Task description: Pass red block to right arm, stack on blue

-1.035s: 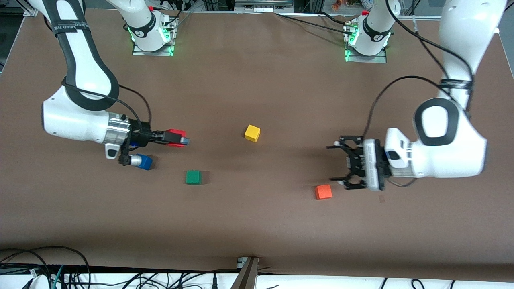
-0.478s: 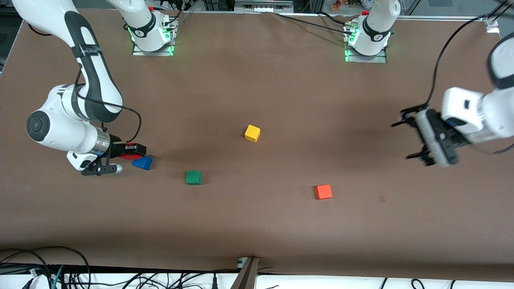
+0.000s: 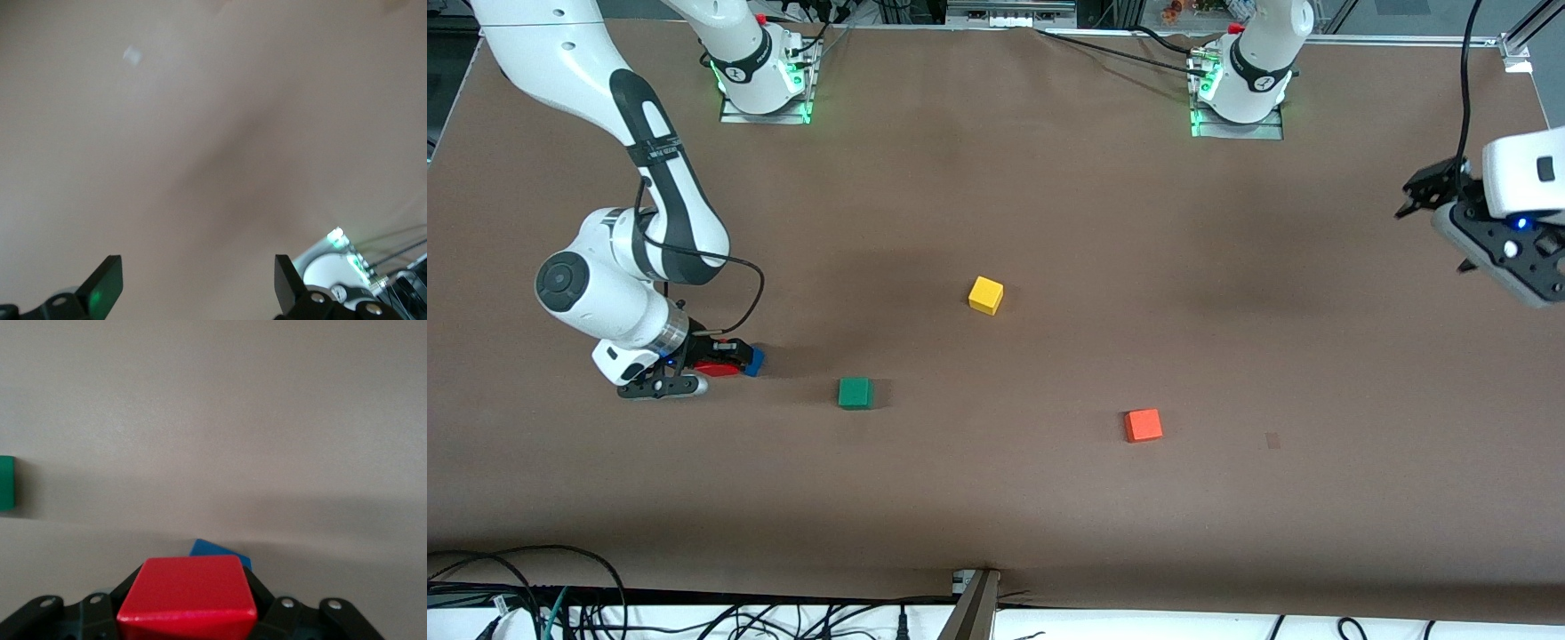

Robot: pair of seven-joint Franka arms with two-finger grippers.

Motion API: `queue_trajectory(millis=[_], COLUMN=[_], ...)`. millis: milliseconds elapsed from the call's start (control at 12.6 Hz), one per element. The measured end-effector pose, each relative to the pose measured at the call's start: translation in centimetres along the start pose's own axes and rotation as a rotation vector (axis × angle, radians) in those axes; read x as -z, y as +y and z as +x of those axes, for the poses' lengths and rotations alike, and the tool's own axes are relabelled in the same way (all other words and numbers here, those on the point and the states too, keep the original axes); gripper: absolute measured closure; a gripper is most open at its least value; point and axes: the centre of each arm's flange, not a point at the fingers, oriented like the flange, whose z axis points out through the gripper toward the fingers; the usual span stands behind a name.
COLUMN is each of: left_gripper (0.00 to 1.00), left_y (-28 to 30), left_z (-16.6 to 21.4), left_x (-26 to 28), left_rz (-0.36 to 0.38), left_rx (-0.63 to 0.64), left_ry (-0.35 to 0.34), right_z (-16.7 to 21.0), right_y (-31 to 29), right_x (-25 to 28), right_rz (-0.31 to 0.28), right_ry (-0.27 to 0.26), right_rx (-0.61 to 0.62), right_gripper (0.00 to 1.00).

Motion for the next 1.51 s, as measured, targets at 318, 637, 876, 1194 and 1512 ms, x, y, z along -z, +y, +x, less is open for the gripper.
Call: queue_trajectory(millis=[318, 637, 876, 1194, 1512], left_gripper=[0.00, 0.00, 0.00, 0.00, 0.00], left_y=[0.3, 0.1, 0.5, 3.5, 5.7], left_z=[-1.3, -1.4, -1.3, -0.2, -0.5], left_x=[1.5, 1.5, 1.2, 2.2, 2.7], left_rz=[0.034, 0.074, 0.088, 0.112, 0.137], left_rx=[0.275, 0.425, 0.430, 0.552, 0.594], left_ry=[-0.003, -0.020, -0.059, -0.054, -0.041], right_z=[-0.7, -1.0, -1.0, -0.6, 1.4], right_y=[-0.5, -0.2, 0.3, 0.1, 1.2], right_x=[-0.8, -1.0, -0.9, 0.8, 12.3], right_rz=[-0.015, -0.033, -0.041, -0.038, -0.031], right_ry=[-0.005, -0.027, -0.028, -0.037, -0.055], right_rx=[0.025, 0.042, 0.039, 0.042, 0.022], right_gripper=[0.44, 0.37, 0.07, 0.00, 0.00])
